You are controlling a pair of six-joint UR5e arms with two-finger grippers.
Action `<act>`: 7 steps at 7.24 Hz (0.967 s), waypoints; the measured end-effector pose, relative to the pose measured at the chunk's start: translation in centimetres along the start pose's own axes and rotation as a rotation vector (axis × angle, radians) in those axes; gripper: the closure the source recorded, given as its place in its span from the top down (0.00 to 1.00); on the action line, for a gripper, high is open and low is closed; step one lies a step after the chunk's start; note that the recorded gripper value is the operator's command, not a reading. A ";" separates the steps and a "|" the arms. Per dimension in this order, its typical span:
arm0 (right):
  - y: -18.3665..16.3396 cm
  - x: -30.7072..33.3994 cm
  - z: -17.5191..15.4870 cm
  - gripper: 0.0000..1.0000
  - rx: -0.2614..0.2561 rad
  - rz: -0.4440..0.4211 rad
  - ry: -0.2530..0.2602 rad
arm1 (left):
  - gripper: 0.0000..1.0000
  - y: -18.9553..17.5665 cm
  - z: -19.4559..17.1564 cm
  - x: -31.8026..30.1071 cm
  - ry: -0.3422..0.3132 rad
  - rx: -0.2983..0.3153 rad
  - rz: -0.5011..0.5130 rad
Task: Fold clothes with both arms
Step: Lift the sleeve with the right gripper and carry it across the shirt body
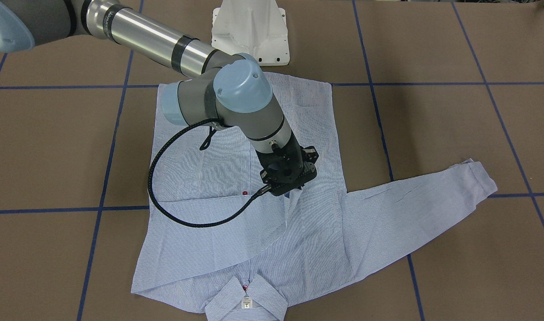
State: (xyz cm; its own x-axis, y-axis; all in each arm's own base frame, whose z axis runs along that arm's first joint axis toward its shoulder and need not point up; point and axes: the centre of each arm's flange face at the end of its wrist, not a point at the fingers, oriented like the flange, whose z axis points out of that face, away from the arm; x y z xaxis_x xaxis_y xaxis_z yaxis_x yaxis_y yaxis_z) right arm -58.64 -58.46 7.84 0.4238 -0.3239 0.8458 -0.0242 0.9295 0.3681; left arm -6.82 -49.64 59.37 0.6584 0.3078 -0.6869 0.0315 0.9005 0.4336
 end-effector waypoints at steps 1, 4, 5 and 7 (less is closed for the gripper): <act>0.2 -0.1 0.4 0.00 0.005 -0.003 0.004 | 0.99 0.0 0.0 0.0 0.000 -0.001 0.000; 1.1 0.6 3.6 0.00 -0.005 0.007 0.058 | 0.99 0.1 0.4 -0.3 0.001 -0.006 -0.005; 0.8 -0.1 4.8 0.85 -0.003 0.008 0.077 | 0.99 0.1 0.4 -0.4 0.002 -0.007 -0.006; 0.4 -2.1 6.2 1.00 0.018 0.005 0.076 | 0.99 0.0 0.5 -0.4 0.002 -0.007 -0.006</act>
State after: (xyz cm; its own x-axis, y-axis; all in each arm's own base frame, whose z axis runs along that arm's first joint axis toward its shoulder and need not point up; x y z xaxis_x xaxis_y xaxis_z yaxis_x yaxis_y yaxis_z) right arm -65.10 -58.47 8.64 0.4908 -0.3046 0.8163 -0.0427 0.9274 0.3717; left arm -6.75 -49.90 59.96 0.6570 0.3028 -0.6904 0.0301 0.9045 0.4254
